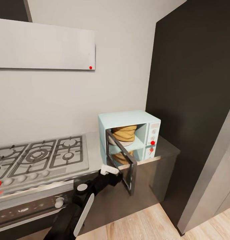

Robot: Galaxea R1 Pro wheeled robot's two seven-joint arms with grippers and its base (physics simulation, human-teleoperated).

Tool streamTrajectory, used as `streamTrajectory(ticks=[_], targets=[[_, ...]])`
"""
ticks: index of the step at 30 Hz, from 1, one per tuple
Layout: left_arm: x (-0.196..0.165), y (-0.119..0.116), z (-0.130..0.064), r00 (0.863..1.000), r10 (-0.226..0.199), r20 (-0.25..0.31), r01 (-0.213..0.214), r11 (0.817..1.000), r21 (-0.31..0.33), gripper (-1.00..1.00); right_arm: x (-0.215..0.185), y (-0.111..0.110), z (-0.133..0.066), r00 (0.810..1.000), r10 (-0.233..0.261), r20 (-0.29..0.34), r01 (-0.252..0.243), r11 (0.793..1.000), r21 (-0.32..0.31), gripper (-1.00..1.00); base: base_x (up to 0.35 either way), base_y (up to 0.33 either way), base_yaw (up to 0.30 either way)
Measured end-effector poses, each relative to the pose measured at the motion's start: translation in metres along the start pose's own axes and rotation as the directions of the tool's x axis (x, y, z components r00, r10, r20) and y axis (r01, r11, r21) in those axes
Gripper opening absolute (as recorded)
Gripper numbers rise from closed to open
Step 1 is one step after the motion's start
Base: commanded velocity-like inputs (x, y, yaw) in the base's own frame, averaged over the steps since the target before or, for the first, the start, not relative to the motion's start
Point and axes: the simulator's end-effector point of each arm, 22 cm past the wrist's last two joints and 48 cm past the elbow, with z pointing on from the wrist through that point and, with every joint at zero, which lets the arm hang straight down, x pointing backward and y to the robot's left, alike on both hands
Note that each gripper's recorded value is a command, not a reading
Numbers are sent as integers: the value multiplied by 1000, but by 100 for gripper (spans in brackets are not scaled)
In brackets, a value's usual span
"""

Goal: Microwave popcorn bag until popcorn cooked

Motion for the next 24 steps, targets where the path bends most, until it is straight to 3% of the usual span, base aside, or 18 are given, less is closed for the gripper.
streamTrajectory(ticks=[1,2,3,6,8,13,20,24], targets=[[-3,-1,0,1000,3,13,-3,1000,1,100,0,0,0,1000,1,0,-1,1000,0,100,0,0,-241],[-15,-4,1,998,11,70,-12,1000,4,100,0,-1,0,1000,2,0,-2,1000,0,100,0,0,-241],[-17,-8,3,997,5,75,-6,1000,6,100,0,-1,0,1000,2,0,-2,1000,1,100,0,0,-241],[-20,-1,6,997,6,75,-4,999,-39,100,0,-1,0,1000,2,1,-2,1000,1,100,0,0,-241],[-21,15,12,998,18,65,-11,994,-107,100,-1,-1,0,1000,2,2,-2,1000,1,100,0,0,-241],[-8,55,49,999,40,-24,-44,984,-174,100,0,-2,0,1000,2,2,-2,1000,2,100,0,0,-241],[-42,71,64,996,82,46,-71,978,-195,100,-1,-1,0,1000,1,5,-1,1000,1,100,0,0,-119],[-54,79,64,994,94,57,-79,970,-230,100,-1,-1,0,1000,1,5,-1,1000,1,100,0,0,-4]])
